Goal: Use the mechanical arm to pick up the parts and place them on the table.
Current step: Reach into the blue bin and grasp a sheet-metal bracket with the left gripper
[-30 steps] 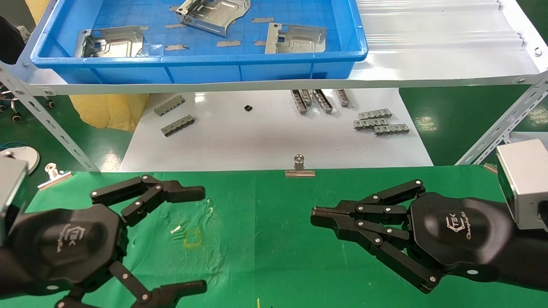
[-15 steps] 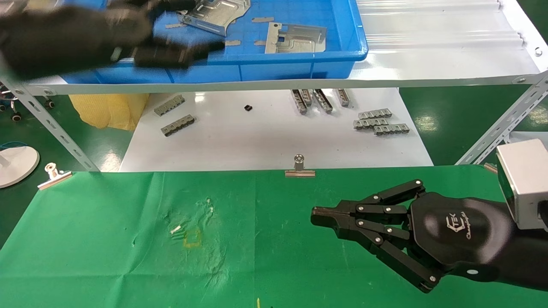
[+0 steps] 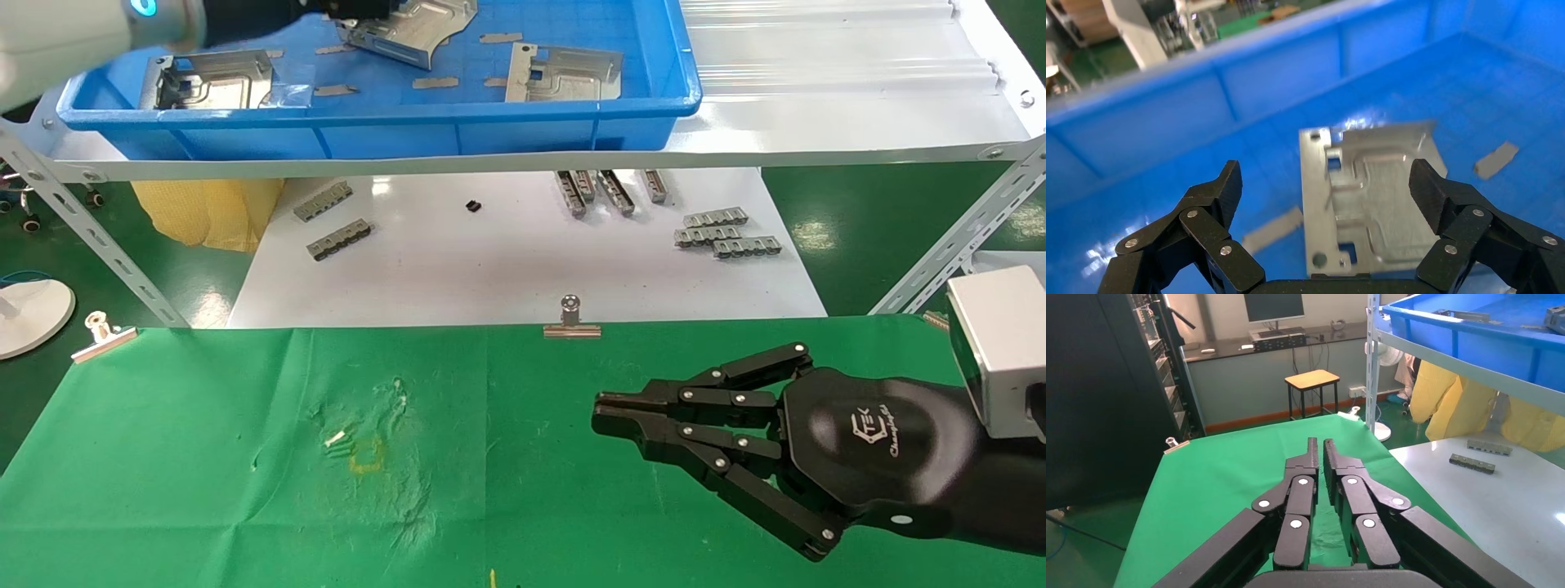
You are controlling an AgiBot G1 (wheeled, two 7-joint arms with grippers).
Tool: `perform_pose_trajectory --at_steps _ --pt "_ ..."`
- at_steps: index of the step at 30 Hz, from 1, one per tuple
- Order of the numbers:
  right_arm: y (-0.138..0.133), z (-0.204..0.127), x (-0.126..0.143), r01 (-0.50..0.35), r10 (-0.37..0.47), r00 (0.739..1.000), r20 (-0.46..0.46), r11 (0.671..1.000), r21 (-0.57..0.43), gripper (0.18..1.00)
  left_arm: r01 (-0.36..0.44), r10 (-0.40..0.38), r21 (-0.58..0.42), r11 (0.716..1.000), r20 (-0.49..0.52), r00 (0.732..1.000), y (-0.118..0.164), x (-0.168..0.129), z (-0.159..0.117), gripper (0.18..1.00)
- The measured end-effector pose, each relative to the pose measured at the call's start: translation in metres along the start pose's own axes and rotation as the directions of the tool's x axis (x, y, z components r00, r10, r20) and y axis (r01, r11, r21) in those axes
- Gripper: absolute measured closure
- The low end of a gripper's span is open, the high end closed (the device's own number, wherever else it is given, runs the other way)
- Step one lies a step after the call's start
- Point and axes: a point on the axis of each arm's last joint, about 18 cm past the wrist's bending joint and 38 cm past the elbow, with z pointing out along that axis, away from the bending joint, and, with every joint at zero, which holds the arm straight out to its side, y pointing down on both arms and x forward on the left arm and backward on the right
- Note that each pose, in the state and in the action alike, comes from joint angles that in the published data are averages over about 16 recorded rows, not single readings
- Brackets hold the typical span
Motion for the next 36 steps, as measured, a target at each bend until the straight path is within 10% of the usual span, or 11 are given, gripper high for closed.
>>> perform_pose_trajectory --at_steps 17,36 --pt "0.0 0.0 0.0 0.0 0.0 1.0 0.0 1.0 0.0 0.753 0.076 -0.074 -0.037 0.996 0.05 0.996 0.012 0.006 0.013 0.303" --pt "0.0 0.0 0.0 0.0 0.0 1.0 0.0 1.0 0.0 0.331 0.014 -0.011 -0.041 0.999 0.058 0.998 0.016 0.01 0.017 0.714"
